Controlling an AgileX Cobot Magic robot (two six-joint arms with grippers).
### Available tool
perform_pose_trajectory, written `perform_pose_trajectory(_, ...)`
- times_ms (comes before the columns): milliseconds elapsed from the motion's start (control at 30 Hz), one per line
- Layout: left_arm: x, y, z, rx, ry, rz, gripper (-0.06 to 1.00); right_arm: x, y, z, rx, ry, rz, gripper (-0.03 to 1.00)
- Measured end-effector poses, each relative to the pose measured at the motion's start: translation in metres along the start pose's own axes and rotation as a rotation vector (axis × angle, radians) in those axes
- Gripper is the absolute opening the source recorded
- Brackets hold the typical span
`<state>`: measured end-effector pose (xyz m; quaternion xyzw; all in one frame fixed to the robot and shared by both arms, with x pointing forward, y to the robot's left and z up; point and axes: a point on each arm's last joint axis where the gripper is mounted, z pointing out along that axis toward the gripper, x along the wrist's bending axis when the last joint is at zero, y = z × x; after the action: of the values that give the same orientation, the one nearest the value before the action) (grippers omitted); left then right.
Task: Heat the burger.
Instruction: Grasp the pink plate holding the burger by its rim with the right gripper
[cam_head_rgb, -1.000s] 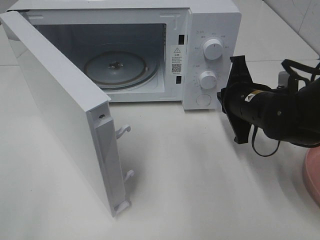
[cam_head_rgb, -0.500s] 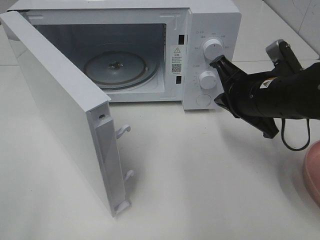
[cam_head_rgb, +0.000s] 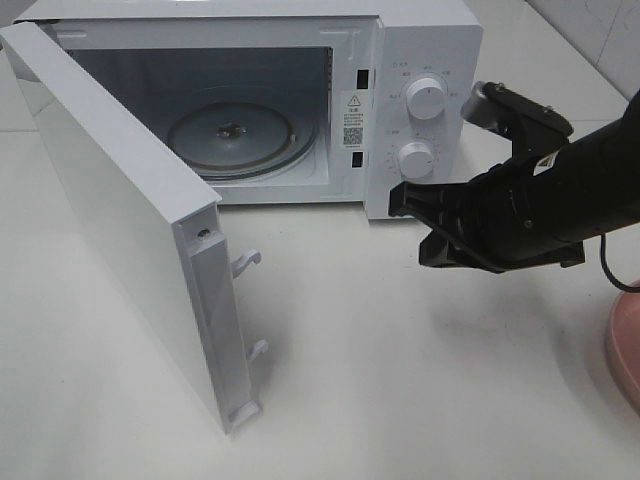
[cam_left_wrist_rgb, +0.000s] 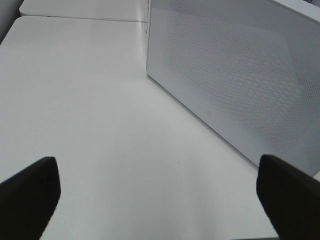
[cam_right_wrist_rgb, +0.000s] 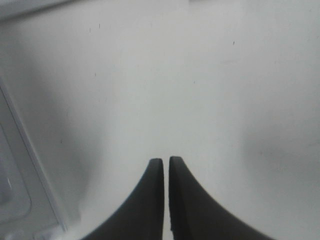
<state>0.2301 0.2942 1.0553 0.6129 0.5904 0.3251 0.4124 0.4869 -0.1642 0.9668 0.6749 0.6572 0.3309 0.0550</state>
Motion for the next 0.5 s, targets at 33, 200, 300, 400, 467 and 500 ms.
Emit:
perform_pose_trajectory(33,0.0,0.0,0.0,0.0,0.0,0.0,0.99,0.0,0.0,0.0,0.0,0.0,0.0,0.04)
perform_pose_trajectory(200,0.0,0.0,0.0,0.0,0.0,0.0,0.99,0.003,-0.005,-0.007,0.21,-0.036,-0.193,0.05)
perform_pose_trajectory(300,0.0,0.0,0.0,0.0,0.0,0.0,0.99,0.001,-0.008,-0.01,0.273,-0.07,-0.259,0.09)
perform_pose_trajectory(400,0.0,0.0,0.0,0.0,0.0,0.0,0.99,-0.001,-0.008,-0.01,0.291,-0.082,-0.278,0.1)
perform_pose_trajectory(467,0.0,0.0,0.0,0.0,0.0,0.0,0.99,-0.003,-0.008,-0.014,0.317,-0.109,-0.323,0.18)
perform_pose_trajectory(500,0.0,0.0,0.0,0.0,0.0,0.0,0.99,-0.003,-0.008,-0.014,0.317,-0.109,-0.323,0.18)
